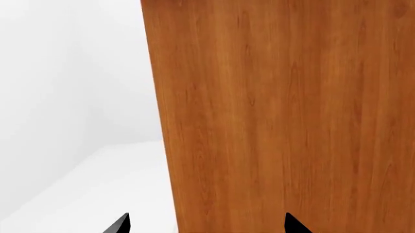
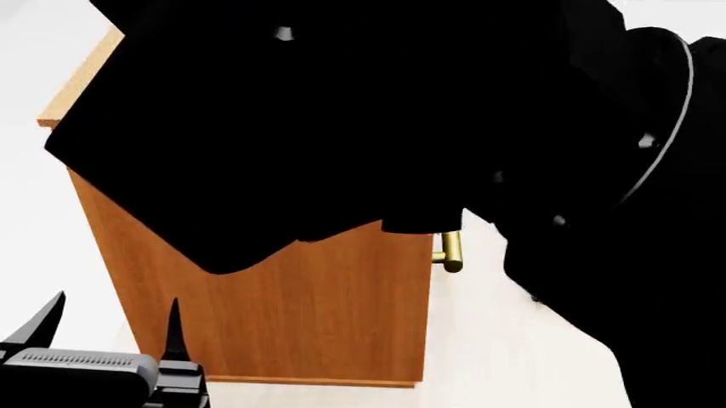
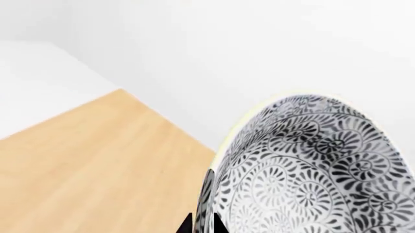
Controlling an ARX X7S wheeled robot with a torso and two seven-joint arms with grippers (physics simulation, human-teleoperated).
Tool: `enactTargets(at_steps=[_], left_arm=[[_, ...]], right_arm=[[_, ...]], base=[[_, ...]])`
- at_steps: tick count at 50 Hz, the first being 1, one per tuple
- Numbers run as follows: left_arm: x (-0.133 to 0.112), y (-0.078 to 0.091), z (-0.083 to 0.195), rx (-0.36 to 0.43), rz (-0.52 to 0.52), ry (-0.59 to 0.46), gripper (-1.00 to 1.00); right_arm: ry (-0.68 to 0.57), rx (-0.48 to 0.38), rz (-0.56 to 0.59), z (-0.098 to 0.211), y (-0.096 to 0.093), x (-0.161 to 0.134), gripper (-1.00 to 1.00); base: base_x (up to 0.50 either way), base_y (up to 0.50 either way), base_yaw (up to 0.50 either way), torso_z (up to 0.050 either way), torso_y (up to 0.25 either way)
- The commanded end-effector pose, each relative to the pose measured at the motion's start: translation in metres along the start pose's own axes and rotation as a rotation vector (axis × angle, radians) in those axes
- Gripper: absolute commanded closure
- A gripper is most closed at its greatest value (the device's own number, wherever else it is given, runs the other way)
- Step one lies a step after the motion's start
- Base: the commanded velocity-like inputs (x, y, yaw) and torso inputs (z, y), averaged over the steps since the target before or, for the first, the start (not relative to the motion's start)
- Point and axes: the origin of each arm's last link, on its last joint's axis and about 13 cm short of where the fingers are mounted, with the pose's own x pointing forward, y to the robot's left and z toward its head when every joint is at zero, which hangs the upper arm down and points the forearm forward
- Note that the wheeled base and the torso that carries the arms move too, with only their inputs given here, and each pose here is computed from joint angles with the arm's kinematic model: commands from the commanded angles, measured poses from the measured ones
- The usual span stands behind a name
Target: Put the bowl on the top of the cabinet.
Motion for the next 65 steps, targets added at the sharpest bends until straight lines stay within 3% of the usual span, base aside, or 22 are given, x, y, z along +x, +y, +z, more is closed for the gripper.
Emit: enactTargets(at_steps=[1, 13, 31, 50, 65], left_arm=[[-0.001, 0.001, -0.001, -0.005, 0.005, 0.001, -1.00], [0.000, 0.001, -0.004, -0.001, 0.006, 0.009, -1.00], [0.001, 0.002, -0.005, -0.003, 0.008, 0.009, -1.00], [-0.001, 0.002, -0.004, -0.008, 0.006, 0.007, -1.00], [-0.002, 0.004, -0.005, -0.011, 0.009, 0.010, -1.00]], right_arm=[[-0.008, 0.023, 0.010, -0.007, 0.014, 0.017, 1.00], [0.002, 0.012, 0.026, -0.017, 0.035, 0.024, 1.00], [-0.004, 0.046, 0.083, -0.021, 0.048, 0.027, 1.00], [0.036, 0.054, 0.061, -0.033, 0.058, 0.052, 1.00], [0.021, 0.039, 0.058, -0.028, 0.068, 0.048, 1.00]], base=[[0.00, 0.00, 0.00, 0.000, 0.000], [0.00, 0.00, 0.00, 0.000, 0.000], [0.00, 0.00, 0.00, 0.000, 0.001], [0.00, 0.00, 0.00, 0.000, 0.001], [0.00, 0.00, 0.00, 0.000, 0.001]])
